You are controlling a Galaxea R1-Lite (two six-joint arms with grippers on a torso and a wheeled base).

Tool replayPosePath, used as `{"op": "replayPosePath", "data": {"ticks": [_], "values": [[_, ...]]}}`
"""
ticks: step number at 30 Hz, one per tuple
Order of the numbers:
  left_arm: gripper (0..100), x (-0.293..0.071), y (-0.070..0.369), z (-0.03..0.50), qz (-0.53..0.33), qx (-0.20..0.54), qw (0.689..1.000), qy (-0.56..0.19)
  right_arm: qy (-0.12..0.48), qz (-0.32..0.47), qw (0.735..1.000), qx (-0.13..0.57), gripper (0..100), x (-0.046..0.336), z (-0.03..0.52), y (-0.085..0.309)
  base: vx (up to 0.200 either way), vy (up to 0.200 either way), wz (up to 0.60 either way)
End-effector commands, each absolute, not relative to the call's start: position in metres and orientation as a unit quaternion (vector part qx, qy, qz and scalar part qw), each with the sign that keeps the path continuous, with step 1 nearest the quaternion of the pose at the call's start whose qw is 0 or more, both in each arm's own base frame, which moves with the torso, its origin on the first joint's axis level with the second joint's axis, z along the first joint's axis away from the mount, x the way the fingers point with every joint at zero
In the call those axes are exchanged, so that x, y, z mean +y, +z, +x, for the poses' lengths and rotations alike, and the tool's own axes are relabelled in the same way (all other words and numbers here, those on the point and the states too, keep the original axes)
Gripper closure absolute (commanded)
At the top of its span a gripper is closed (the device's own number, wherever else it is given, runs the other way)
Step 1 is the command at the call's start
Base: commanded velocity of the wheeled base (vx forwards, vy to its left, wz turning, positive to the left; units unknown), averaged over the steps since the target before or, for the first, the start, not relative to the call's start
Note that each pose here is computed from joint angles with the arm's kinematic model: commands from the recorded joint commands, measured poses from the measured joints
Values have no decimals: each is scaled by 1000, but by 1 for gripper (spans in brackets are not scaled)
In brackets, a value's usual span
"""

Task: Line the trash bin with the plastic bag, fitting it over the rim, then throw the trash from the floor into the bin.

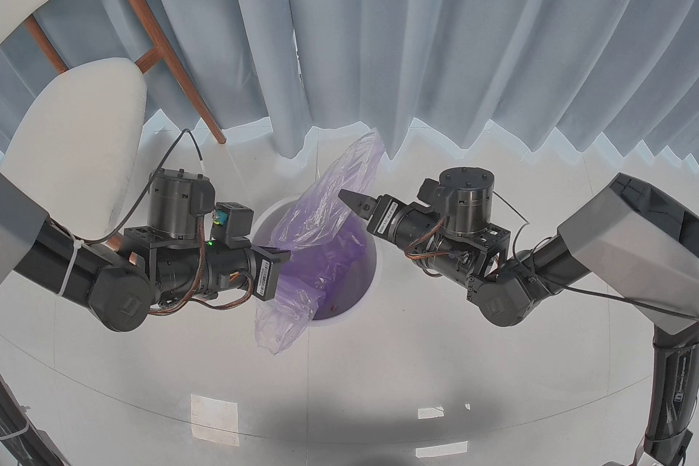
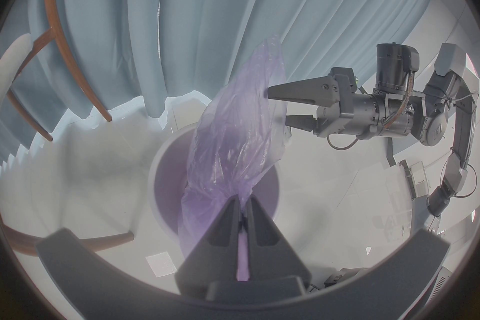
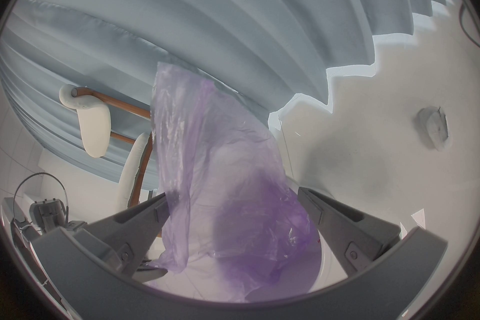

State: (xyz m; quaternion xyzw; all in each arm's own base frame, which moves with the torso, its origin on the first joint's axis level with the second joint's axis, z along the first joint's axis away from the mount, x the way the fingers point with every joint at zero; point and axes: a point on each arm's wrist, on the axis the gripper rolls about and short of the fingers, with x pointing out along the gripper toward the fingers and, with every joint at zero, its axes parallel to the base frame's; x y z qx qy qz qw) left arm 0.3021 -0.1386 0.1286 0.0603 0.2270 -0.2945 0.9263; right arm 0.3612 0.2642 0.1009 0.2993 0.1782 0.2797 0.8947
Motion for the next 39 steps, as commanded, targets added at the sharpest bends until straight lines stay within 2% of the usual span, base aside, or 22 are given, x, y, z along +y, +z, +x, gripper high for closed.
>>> {"op": "replayPosePath", "data": {"ticks": [1,4,5,17,24,31,37,38,39], "values": [[100,-142,127,298,62,231,923,-301,277,300,896,175,0,272,371,92,0,0,0],[100,-144,126,292,64,233,921,-307,268,296,900,176,0,280,382,87,0,0,0],[100,-144,126,292,65,233,920,-308,260,294,903,175,100,282,386,86,0,0,0],[100,-145,125,293,65,233,920,-309,244,301,910,150,100,279,384,112,0,0,0],[100,-155,127,292,65,228,917,-321,236,300,914,138,100,261,383,135,0,0,0],[100,-170,128,287,36,236,913,-330,214,279,917,188,100,250,378,123,0,0,0],[100,-178,121,285,29,250,910,-330,217,277,917,188,100,251,380,121,0,0,0],[0,-178,120,285,30,251,910,-327,219,276,917,186,100,251,381,122,0,0,0],[0,-177,122,286,28,248,912,-324,223,276,917,185,100,250,381,124,0,0,0]]}}
